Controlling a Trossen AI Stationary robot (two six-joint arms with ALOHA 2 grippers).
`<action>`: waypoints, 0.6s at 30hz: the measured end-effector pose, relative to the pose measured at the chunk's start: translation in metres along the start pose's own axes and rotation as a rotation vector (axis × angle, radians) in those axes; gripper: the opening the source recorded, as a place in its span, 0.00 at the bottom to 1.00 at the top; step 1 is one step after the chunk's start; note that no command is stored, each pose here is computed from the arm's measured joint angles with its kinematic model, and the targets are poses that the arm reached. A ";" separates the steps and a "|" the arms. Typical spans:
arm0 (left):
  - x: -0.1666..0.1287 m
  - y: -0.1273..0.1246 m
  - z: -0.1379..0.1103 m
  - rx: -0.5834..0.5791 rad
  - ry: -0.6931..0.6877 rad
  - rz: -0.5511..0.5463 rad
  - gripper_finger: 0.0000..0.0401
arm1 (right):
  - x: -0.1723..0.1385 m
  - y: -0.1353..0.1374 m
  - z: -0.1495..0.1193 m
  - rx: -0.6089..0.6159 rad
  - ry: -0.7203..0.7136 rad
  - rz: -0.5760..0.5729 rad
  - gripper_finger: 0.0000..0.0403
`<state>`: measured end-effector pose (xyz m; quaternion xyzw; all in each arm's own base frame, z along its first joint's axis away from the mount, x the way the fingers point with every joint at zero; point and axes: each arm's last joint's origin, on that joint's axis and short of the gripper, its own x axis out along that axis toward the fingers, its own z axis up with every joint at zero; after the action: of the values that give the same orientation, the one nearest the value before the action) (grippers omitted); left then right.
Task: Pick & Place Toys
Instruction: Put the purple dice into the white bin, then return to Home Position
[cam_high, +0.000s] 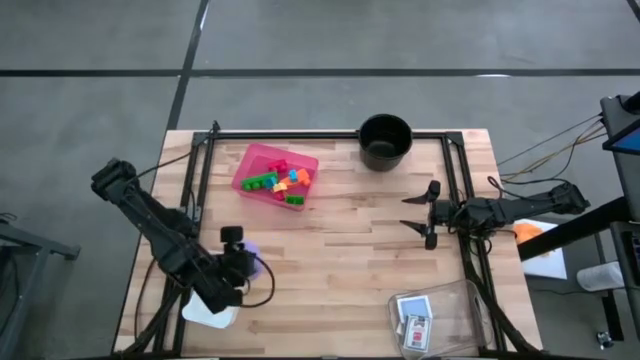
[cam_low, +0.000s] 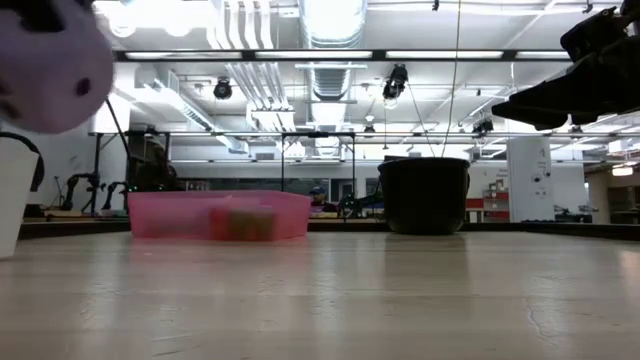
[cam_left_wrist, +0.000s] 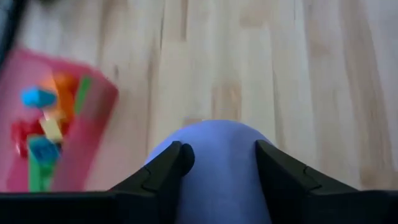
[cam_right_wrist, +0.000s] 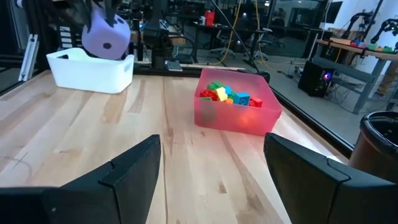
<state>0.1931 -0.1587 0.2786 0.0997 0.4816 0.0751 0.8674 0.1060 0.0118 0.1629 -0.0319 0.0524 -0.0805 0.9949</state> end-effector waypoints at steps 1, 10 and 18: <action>-0.002 -0.001 -0.004 -0.004 0.028 -0.014 0.42 | 0.000 0.000 0.000 0.000 0.000 0.000 0.71; -0.005 -0.013 -0.029 -0.039 0.102 -0.048 0.57 | 0.000 0.000 0.000 0.000 0.000 0.000 0.71; -0.006 -0.011 -0.034 -0.209 0.159 -0.020 0.96 | 0.000 0.000 0.000 0.000 0.000 0.000 0.71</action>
<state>0.1613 -0.1668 0.2634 -0.0021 0.5392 0.1239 0.8330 0.1060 0.0118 0.1630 -0.0319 0.0522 -0.0806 0.9949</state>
